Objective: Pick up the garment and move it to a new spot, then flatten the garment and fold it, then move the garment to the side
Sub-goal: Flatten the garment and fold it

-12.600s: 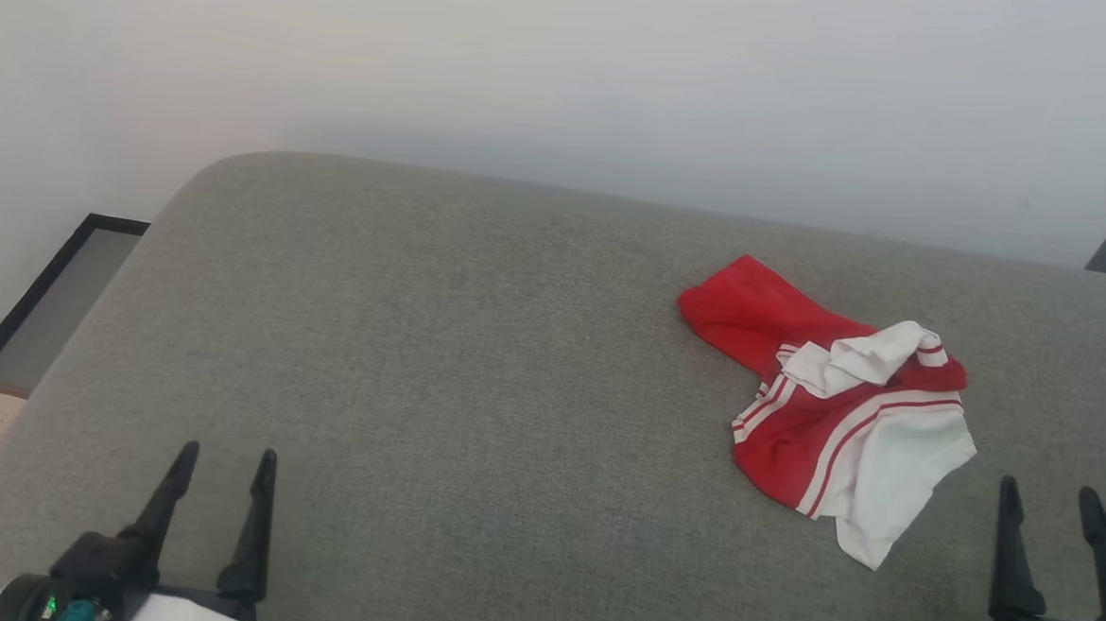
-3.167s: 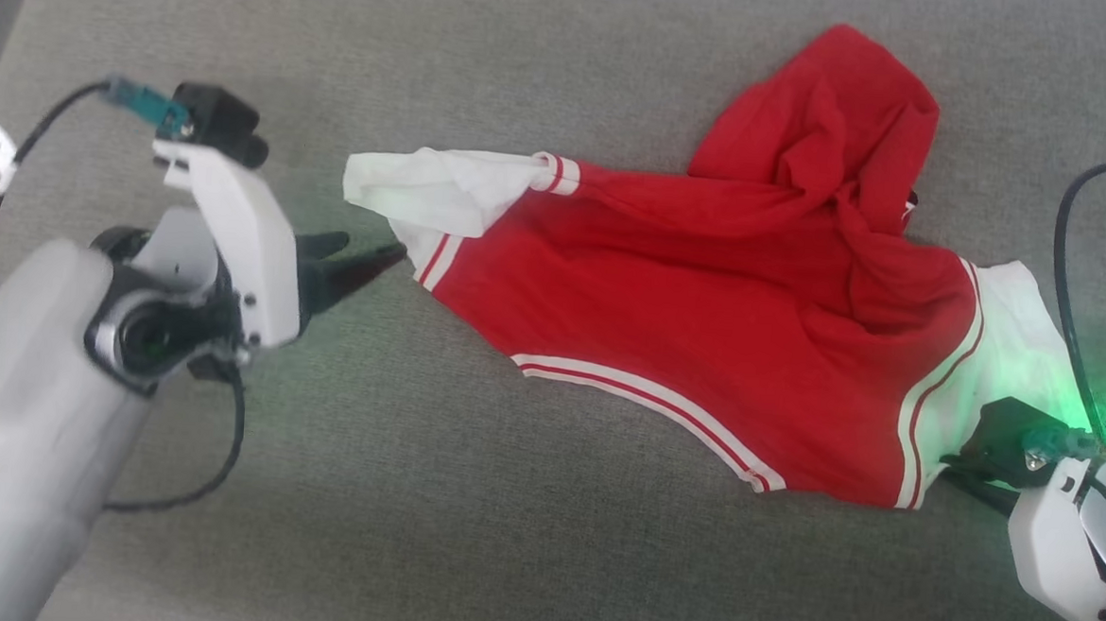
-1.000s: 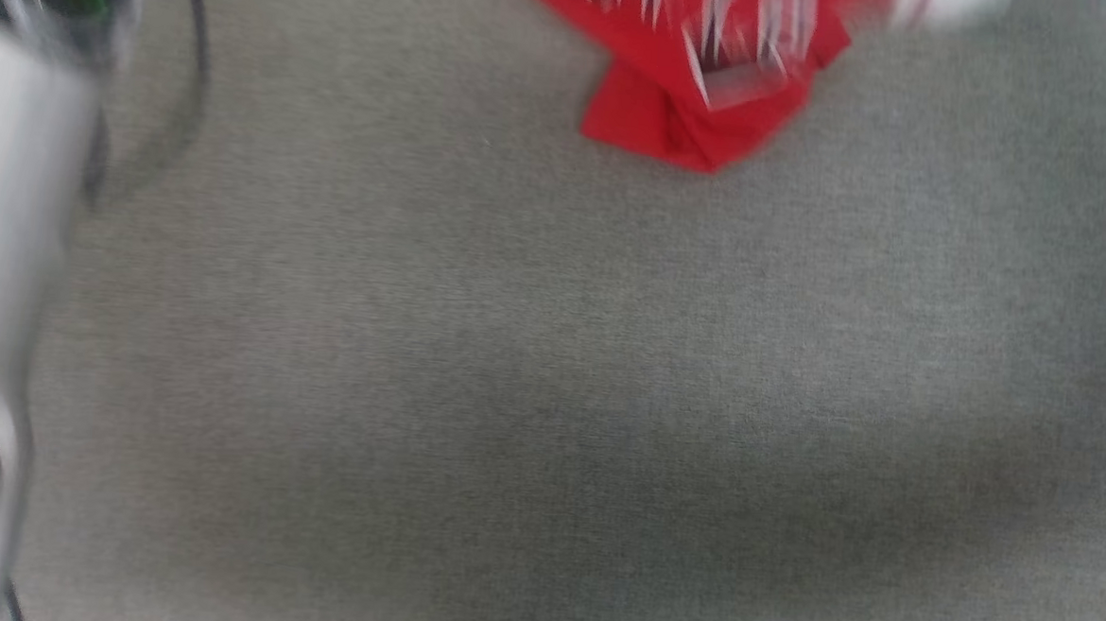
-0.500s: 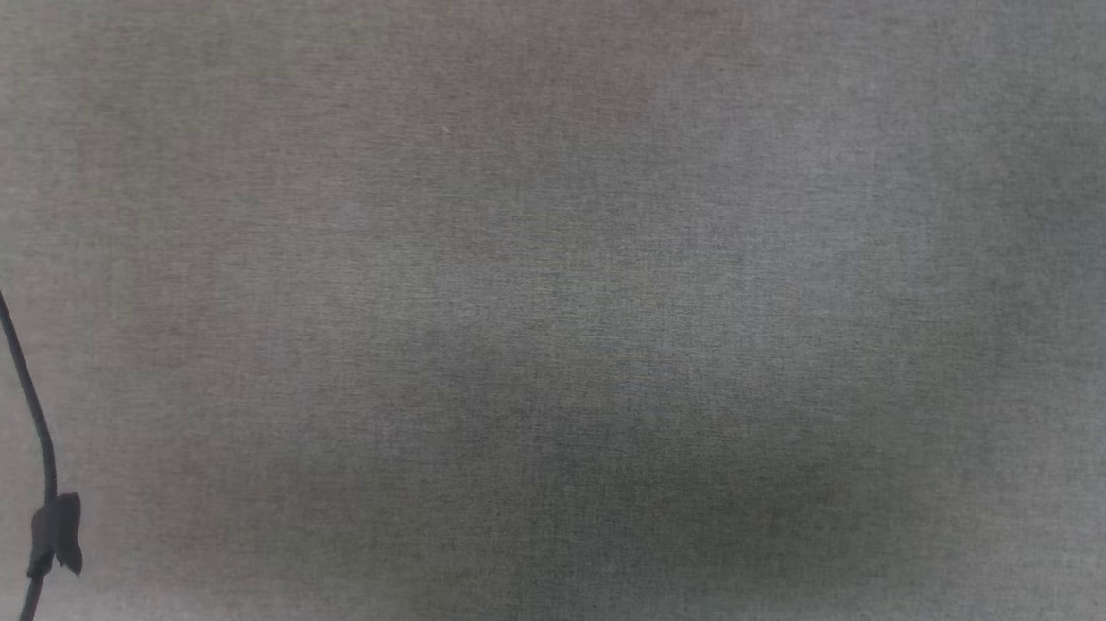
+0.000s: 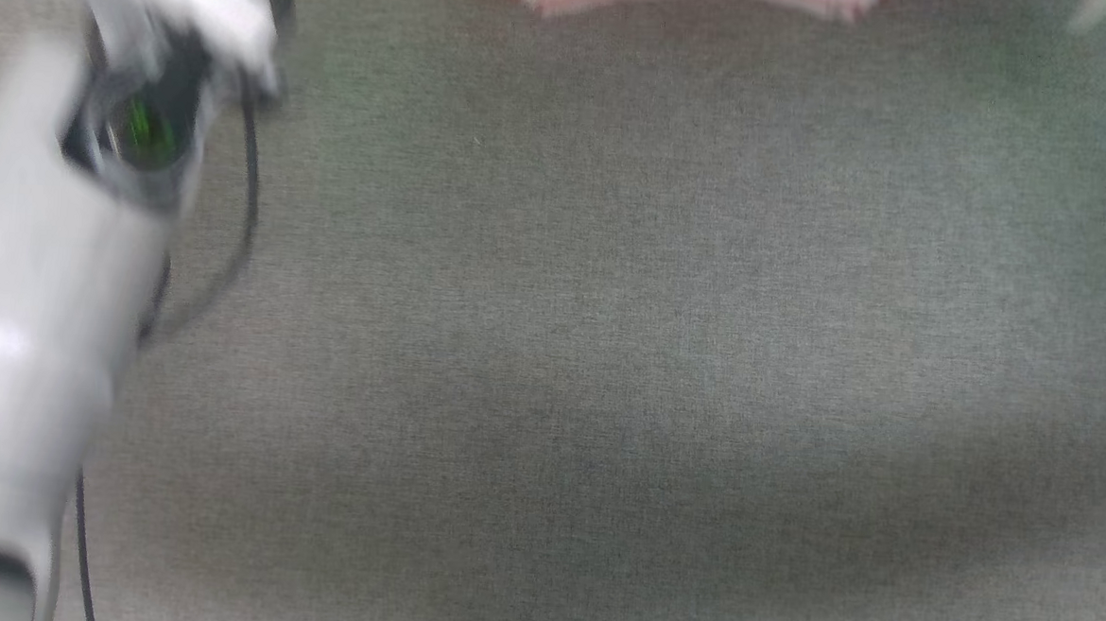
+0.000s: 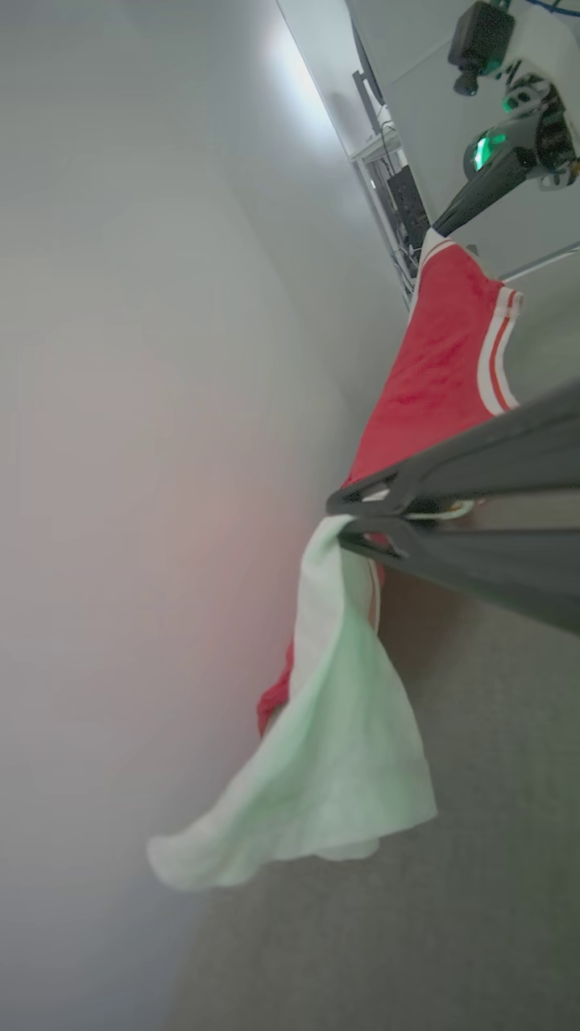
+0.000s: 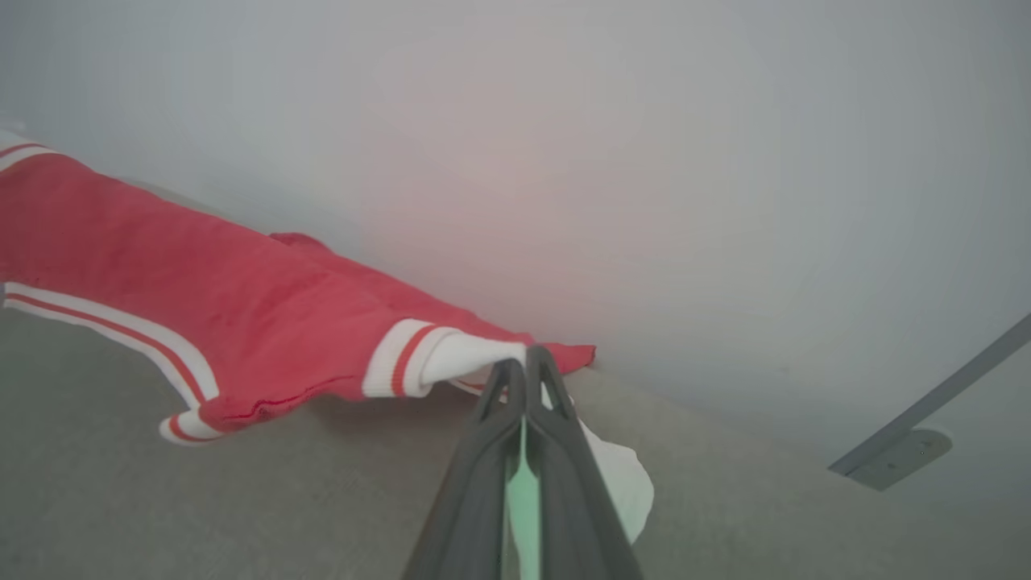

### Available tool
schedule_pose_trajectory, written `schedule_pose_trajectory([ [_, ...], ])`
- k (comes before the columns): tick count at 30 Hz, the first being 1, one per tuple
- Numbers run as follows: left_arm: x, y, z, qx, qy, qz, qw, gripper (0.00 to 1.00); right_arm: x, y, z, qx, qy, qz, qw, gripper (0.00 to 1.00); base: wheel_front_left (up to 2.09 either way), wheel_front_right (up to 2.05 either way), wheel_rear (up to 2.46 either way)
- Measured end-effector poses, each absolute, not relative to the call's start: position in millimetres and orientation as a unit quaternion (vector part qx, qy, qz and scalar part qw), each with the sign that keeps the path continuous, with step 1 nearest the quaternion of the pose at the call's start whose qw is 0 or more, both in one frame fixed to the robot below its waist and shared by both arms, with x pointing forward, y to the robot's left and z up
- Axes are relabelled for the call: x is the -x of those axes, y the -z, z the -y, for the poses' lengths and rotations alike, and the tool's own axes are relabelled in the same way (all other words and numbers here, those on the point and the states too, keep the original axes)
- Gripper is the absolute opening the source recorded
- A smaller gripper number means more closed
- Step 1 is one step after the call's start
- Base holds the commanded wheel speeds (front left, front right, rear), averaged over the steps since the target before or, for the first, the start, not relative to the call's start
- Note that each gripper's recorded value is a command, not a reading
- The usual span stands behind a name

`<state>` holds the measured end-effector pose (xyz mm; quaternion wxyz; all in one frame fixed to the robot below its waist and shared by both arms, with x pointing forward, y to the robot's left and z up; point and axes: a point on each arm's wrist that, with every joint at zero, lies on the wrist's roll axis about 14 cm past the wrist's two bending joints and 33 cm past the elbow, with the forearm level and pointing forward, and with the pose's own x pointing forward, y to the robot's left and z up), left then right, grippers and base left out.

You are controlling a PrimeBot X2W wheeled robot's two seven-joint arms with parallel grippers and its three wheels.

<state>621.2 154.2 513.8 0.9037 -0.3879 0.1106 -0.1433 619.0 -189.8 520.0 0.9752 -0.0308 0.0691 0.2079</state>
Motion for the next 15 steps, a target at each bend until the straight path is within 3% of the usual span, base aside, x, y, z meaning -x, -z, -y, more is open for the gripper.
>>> schedule_pose_trajectory([
  [7,-545,-460,-155,0.385,0.153,-0.196,0.889,0.00,-545,-461,185,-0.002,-0.246,-0.179,0.953,0.00,0.00,0.00,0.00],
  [15,-479,-438,-157,0.359,0.173,-0.252,0.882,0.00,-477,-437,185,-0.024,-0.269,-0.252,0.929,0.00,0.00,0.00,0.00],
])
